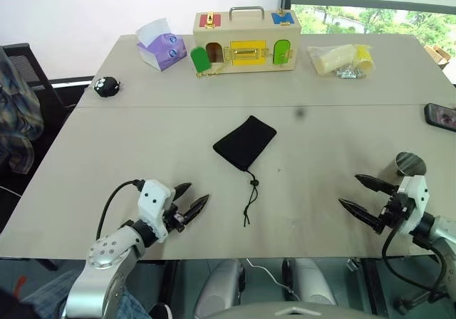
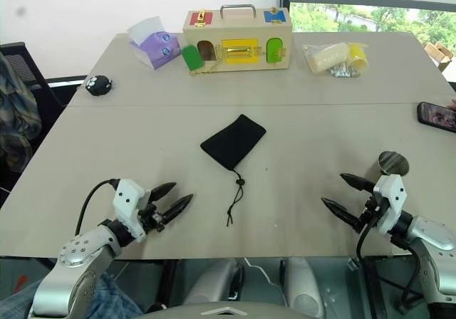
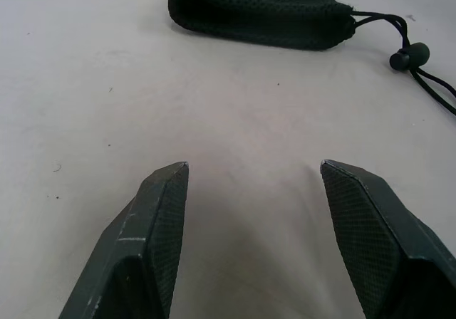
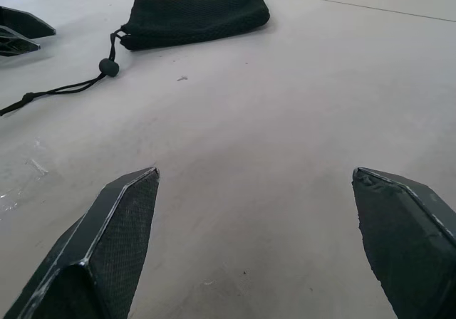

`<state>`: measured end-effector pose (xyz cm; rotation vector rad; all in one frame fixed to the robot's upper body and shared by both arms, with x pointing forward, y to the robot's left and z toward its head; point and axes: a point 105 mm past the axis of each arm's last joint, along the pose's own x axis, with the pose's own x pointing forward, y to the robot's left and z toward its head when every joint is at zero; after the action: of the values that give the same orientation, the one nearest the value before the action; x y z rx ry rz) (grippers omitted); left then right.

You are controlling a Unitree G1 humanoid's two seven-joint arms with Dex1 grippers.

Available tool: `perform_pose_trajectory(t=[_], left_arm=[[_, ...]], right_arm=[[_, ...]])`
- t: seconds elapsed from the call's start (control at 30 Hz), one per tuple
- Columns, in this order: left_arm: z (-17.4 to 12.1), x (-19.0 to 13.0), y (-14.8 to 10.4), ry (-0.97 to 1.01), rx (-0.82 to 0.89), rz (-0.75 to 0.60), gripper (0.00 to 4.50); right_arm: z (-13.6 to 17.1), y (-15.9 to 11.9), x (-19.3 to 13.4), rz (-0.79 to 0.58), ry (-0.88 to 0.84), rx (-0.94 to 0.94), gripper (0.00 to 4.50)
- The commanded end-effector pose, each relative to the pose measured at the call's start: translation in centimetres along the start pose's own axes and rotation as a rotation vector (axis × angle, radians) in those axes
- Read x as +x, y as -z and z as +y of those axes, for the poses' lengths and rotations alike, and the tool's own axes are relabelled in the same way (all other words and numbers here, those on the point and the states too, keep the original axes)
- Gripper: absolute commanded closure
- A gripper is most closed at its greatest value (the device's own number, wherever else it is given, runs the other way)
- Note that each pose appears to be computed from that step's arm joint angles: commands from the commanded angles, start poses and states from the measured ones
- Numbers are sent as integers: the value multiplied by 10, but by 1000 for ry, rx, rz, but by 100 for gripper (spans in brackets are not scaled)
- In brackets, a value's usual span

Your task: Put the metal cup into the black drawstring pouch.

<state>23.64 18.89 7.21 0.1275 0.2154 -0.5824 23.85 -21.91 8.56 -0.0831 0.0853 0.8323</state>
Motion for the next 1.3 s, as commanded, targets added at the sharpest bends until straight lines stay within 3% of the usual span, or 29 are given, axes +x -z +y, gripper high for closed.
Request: perform_pose_trajectory(t=[0.03, 0.3, 0.87, 1.3], left_arm=[[0, -2, -3, 26, 34, -35, 147], [11, -2, -1, 36, 51, -57, 147], [20, 9, -25, 121, 109, -94, 147], [57, 77, -63, 289, 382, -89, 147]], right_arm=[[0, -10, -5, -36, -2, -48, 11], [10, -7, -6, -47, -13, -58, 11], [20, -6, -1, -84, -13, -58, 11], [74, -50, 35, -184, -248, -103, 11]])
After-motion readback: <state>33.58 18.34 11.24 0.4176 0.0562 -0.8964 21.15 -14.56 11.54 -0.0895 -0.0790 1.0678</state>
